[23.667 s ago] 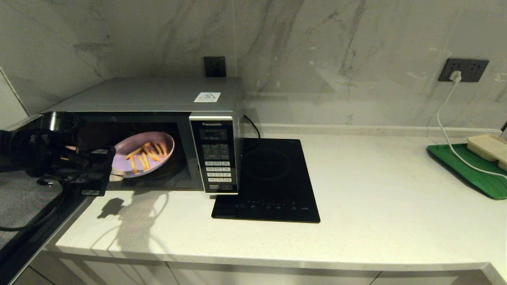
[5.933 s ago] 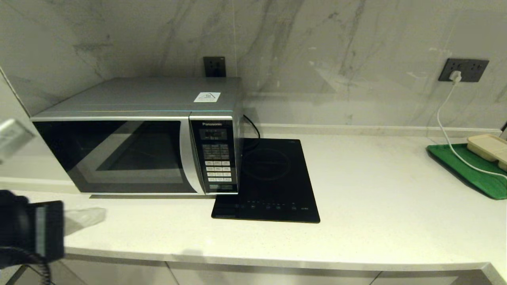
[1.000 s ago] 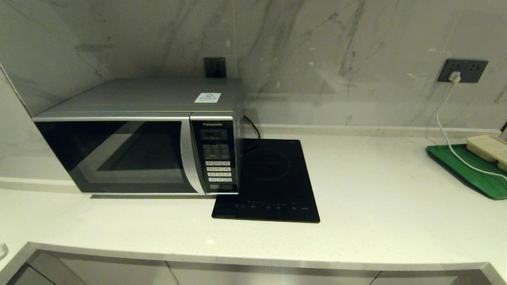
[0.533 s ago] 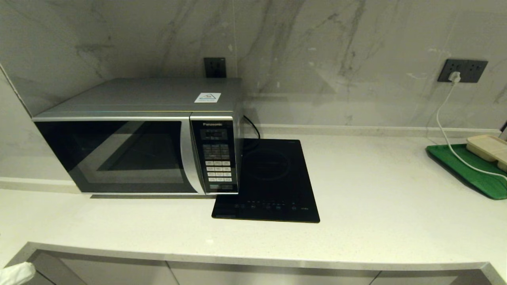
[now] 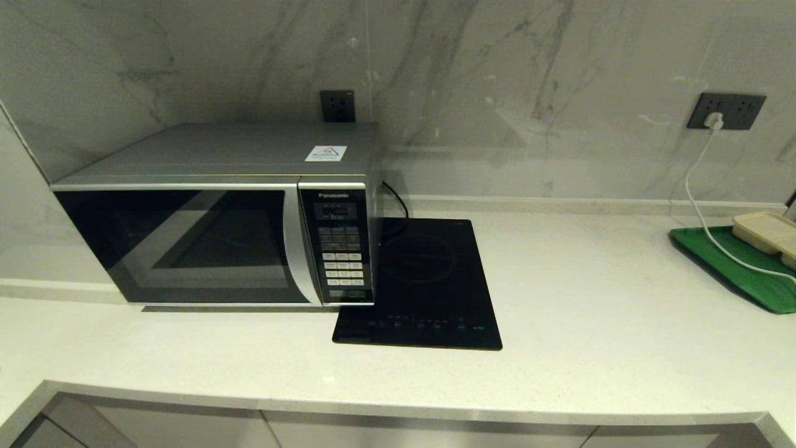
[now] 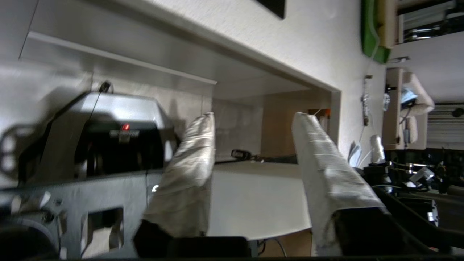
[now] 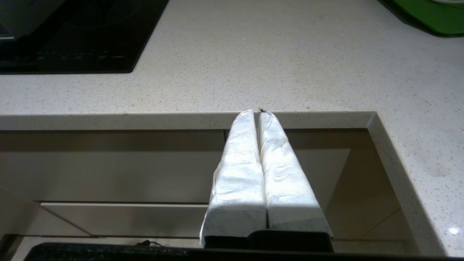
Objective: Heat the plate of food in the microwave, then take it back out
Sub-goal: Open the microwave oven
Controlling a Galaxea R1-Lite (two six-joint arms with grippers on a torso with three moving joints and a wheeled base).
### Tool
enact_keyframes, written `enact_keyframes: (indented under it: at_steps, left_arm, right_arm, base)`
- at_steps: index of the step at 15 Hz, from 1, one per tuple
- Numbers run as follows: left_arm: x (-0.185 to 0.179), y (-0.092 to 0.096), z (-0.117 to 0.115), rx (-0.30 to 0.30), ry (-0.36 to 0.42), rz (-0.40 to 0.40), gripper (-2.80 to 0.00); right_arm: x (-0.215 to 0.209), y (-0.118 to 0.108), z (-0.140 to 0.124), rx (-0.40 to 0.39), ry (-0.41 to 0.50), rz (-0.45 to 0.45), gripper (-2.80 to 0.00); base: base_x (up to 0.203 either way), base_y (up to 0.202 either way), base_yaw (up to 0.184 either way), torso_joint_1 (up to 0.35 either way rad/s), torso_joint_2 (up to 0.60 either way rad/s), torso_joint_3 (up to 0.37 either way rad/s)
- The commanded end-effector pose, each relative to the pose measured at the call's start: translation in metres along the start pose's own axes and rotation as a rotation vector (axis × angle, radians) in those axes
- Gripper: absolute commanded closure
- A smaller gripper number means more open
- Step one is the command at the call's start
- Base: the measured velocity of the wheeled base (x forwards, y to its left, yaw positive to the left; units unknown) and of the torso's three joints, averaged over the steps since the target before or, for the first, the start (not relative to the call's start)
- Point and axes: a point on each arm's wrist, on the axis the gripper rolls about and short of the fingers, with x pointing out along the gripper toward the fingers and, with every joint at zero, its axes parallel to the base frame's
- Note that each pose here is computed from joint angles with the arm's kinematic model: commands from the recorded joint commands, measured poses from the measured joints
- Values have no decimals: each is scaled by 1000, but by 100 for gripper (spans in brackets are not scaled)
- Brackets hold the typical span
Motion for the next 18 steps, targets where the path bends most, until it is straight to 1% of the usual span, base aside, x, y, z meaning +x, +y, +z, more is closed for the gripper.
enact_keyframes:
  at_steps: [1,2,4,5,6,8,10,13,15,18]
  left_arm:
    - [6,-1,8,17,-14,-71,-280]
    - [13,1,12,25,-2,-113,-280]
    - [33,5,28,76,-30,-197,-280]
    - [46,8,38,108,-52,-233,-280]
    - [61,13,49,126,-57,-260,-280]
    - [88,24,70,144,-35,-305,-280]
    - [111,41,91,193,-2,-359,-280]
    - [147,76,118,264,61,-442,-280]
    - [166,96,126,391,76,-523,-280]
    - [190,115,136,463,89,-581,-280]
  right_arm:
    - [0,0,0,0,2,0,0]
    - [0,0,0,0,1,-1,0]
    - [0,0,0,0,2,0,0]
    - [0,0,0,0,2,0,0]
    - [0,0,0,0,1,-1,0]
    - [0,0,0,0,2,0,0]
    - [0,0,0,0,2,0,0]
    - [0,0,0,0,2,0,0]
    - [0,0,0,0,2,0,0]
    - [0,0,0,0,2,0,0]
  base:
    - [0,0,0,0,0,0]
    - [0,0,0,0,0,0]
    - [0,0,0,0,0,0]
    - [0,0,0,0,0,0]
    - [0,0,0,0,0,0]
    - [0,0,0,0,0,0]
    - [0,0,0,0,0,0]
    - [0,0,0,0,0,0]
    - [0,0,0,0,0,0]
    - [0,0,0,0,0,0]
